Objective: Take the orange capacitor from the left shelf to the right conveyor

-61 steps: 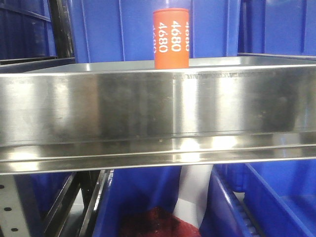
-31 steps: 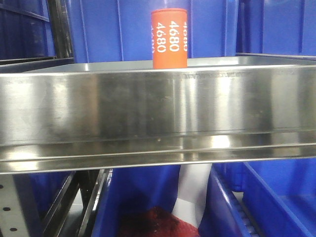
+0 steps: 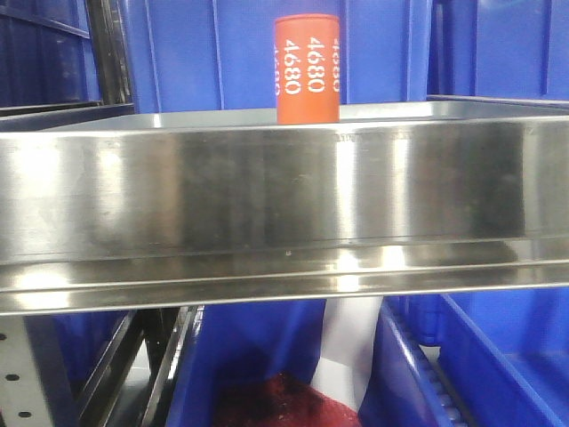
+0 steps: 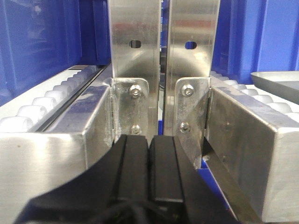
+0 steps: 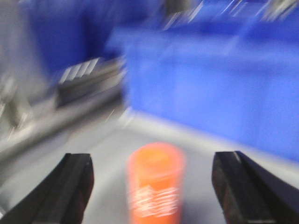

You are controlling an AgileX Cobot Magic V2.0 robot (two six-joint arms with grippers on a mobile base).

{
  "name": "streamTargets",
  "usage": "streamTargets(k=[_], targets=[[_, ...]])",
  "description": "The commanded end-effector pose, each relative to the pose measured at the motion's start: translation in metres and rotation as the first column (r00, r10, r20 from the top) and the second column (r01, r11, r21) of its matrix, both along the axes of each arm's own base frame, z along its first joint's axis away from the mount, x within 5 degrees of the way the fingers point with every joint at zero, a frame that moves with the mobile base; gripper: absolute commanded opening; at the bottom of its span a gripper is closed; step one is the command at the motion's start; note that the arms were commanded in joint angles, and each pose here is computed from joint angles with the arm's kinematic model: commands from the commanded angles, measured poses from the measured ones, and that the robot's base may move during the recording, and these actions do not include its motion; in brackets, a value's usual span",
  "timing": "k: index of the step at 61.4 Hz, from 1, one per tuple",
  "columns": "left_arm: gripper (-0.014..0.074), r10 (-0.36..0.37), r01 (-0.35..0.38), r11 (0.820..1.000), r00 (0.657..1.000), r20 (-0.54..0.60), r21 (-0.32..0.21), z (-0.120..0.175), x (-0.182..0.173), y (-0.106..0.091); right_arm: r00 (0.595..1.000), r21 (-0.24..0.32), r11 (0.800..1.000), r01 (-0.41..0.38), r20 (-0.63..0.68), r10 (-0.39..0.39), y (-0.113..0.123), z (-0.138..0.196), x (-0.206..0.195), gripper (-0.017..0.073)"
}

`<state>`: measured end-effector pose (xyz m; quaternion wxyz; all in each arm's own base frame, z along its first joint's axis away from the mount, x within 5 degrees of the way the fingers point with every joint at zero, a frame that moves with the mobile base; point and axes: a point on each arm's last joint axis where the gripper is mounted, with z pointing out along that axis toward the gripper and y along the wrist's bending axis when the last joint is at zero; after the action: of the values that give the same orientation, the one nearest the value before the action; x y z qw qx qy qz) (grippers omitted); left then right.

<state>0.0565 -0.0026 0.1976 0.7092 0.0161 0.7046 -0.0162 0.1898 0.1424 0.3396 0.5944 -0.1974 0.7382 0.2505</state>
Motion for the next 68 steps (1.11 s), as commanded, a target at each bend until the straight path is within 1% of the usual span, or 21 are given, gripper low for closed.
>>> streamTargets(k=[1,8,17,23,33,43,48,53,59,63,68], targets=[[-0.0125,-0.002,0.003,1.0,0.997,0.073,-0.013,0.0,0.0,0.0,0.996,0.052,0.997,-0.053,0.071,0.05,0.012,0.012,0.006,0.0627],[-0.0125,-0.002,0.003,1.0,0.997,0.073,-0.013,0.0,0.0,0.0,0.998,0.03,0.998,-0.062,0.027,0.061,0.023,-0.005,0.018,0.0627],[-0.0125,-0.002,0.003,1.0,0.997,0.073,-0.013,0.0,0.0,0.0,0.997,0.057,0.995,-0.076,-0.002,0.076,0.033,-0.019,0.03,0.0627],[-0.0125,-0.002,0.003,1.0,0.997,0.073,-0.013,0.0,0.0,0.0,0.997,0.056,0.996,-0.072,-0.027,0.074,0.038,-0.031,0.04,0.0627],[-0.0125,-0.002,0.003,1.0,0.997,0.073,-0.013,0.0,0.0,0.0,0.997,0.053,0.997,-0.049,-0.049,0.051,0.036,-0.046,0.056,0.0627],[-0.0125,-0.002,0.003,1.0,0.997,0.073,-0.013,0.0,0.0,0.0,0.998,0.072,0.997,-0.042,-0.034,0.045,0.034,-0.05,0.064,0.0627],[-0.0125,-0.002,0.003,1.0,0.997,0.073,-0.013,0.0,0.0,0.0,0.999,0.073,0.997,-0.034,-0.036,0.037,0.032,-0.053,0.067,0.0606],[-0.0125,-0.002,0.003,1.0,0.997,0.073,-0.013,0.0,0.0,0.0,0.999,0.072,0.997,-0.026,-0.043,0.029,0.031,-0.057,0.072,0.0559],[-0.0125,-0.002,0.003,1.0,0.997,0.073,-0.013,0.0,0.0,0.0,0.999,0.09,0.995,-0.033,-0.03,0.036,0.032,-0.061,0.076,0.0447],[-0.0125,-0.002,0.003,1.0,0.997,0.073,-0.013,0.0,0.0,0.0,0.999,0.112,0.992,-0.049,-0.008,0.05,0.034,-0.06,0.077,0.0337],[-0.0125,-0.002,0.003,1.0,0.997,0.073,-0.013,0.0,0.0,0.0,0.997,0.142,0.987,-0.069,0.028,0.066,0.035,-0.056,0.076,0.0168]])
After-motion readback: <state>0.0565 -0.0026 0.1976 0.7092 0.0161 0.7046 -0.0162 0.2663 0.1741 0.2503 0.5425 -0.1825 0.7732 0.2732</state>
